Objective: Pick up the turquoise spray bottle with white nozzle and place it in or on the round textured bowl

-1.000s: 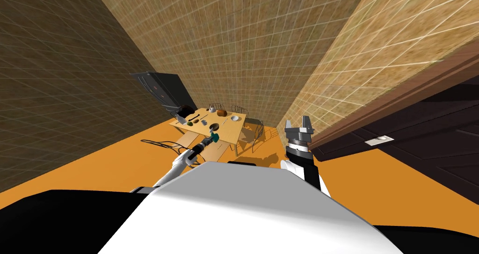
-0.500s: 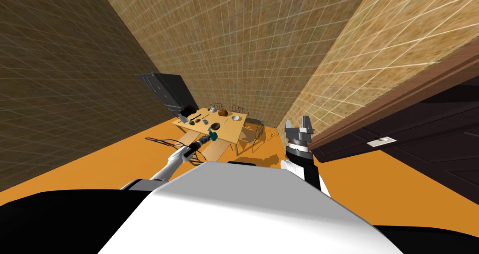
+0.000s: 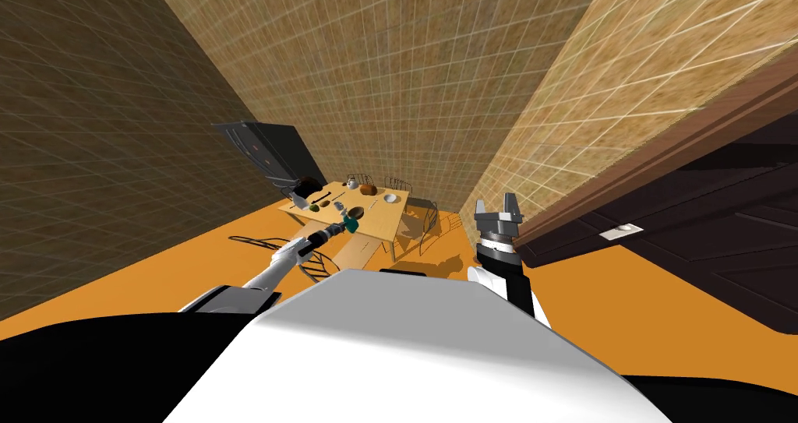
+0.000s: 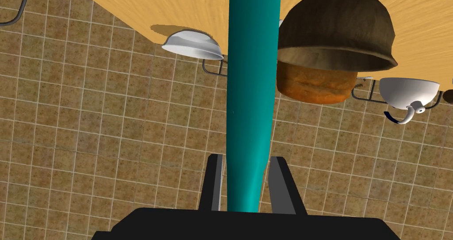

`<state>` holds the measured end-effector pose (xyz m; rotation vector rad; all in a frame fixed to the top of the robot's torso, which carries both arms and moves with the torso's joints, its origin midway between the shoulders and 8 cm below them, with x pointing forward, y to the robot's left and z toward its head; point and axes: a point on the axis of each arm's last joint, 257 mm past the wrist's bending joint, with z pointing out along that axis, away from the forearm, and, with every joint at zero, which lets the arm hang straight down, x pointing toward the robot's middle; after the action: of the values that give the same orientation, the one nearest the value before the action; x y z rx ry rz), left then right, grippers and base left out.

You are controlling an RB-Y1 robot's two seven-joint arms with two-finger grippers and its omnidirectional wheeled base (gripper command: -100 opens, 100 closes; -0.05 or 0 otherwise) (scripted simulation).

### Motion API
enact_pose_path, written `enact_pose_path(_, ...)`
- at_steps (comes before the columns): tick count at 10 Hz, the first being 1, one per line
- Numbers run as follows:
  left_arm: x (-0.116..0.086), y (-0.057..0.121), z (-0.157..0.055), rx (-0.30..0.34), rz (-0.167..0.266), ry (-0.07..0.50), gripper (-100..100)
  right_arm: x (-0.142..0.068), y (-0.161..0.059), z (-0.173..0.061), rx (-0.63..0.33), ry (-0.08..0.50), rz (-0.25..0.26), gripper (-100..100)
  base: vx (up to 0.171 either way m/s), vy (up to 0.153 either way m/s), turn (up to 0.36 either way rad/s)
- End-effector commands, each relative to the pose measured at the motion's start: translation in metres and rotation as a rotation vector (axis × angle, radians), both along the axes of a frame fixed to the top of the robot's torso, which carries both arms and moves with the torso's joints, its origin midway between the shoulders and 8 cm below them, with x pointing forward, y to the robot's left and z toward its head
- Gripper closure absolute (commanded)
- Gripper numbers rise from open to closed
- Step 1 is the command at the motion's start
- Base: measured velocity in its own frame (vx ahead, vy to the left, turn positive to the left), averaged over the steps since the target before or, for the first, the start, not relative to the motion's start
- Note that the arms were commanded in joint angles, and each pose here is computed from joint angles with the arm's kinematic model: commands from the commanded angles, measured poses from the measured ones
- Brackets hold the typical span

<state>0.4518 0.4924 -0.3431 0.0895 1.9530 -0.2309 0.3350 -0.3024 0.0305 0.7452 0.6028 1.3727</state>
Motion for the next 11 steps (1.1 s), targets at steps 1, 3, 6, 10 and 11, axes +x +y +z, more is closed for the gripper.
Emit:
enact_pose_path(1,0.002,0.014,0.006,0.013,0.006,0.021,100,0.0,0.0,0.0,0.0,0.0,0.0,0,0.079,0.027,-0.089)
enact_pose_path(3,0.003,0.034,0.014,0.035,0.019,0.048,100,0.0,0.0,0.0,0.0,0.0,0.0,0,0.082,0.017,-0.117)
enact_pose_path(6,0.003,0.064,0.026,0.07,0.048,0.086,100,0.0,0.0,0.0,0.0,0.0,0.0,0,0.093,0.022,-0.109)
enact_pose_path(10,0.0,0.101,0.044,0.112,0.091,0.126,100,0.0,0.0,0.0,0.0,0.0,0.0,0,0.097,0.036,-0.134)
enact_pose_path(11,-0.002,0.115,0.051,0.127,0.111,0.139,100,0.0,0.0,0.0,0.0,0.0,0.0,0,-0.008,0.025,-0.074)
